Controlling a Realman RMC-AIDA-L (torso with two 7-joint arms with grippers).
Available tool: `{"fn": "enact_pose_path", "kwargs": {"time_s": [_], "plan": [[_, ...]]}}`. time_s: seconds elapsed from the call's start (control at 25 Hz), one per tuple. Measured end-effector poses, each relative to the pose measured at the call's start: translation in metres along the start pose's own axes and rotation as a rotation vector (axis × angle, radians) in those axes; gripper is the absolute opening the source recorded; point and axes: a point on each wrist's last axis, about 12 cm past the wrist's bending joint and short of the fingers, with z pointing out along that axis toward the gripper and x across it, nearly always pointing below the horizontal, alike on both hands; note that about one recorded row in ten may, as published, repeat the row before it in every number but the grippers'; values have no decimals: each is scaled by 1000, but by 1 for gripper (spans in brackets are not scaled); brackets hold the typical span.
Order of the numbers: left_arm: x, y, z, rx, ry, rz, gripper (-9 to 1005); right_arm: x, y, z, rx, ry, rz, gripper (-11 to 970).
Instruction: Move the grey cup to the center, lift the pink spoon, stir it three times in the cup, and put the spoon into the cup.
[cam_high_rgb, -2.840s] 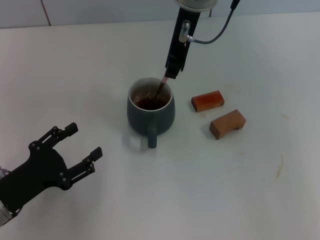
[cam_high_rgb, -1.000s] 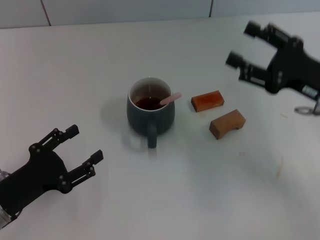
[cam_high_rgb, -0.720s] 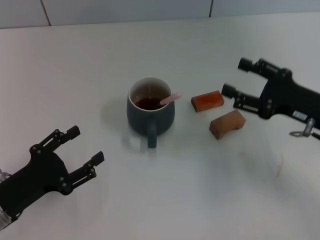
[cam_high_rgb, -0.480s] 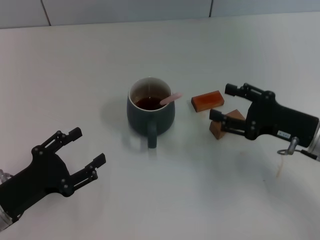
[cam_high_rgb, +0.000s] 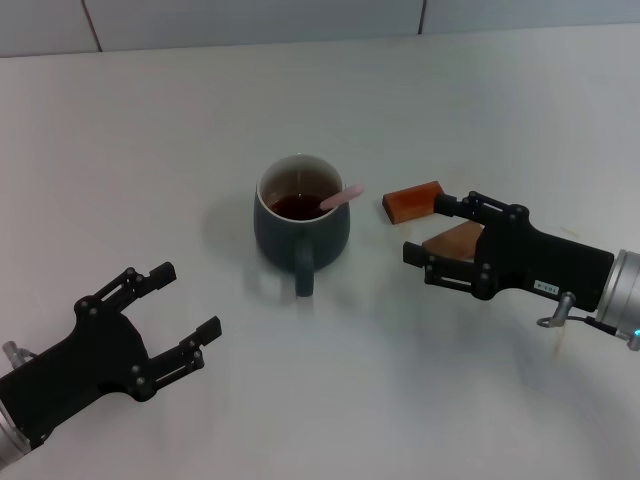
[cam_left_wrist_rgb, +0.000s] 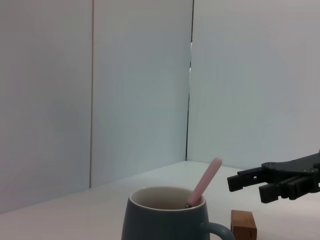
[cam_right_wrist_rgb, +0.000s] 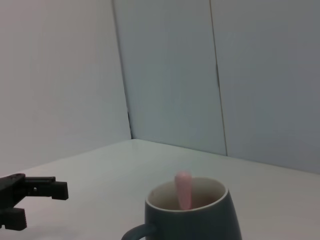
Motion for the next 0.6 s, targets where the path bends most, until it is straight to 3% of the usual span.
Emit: {"fn": "enact_pose_path", "kwargs": {"time_s": [0.6], "plan": [[0, 1, 1, -6, 0, 5, 813, 4, 1, 5, -4, 36, -12, 804]]}}
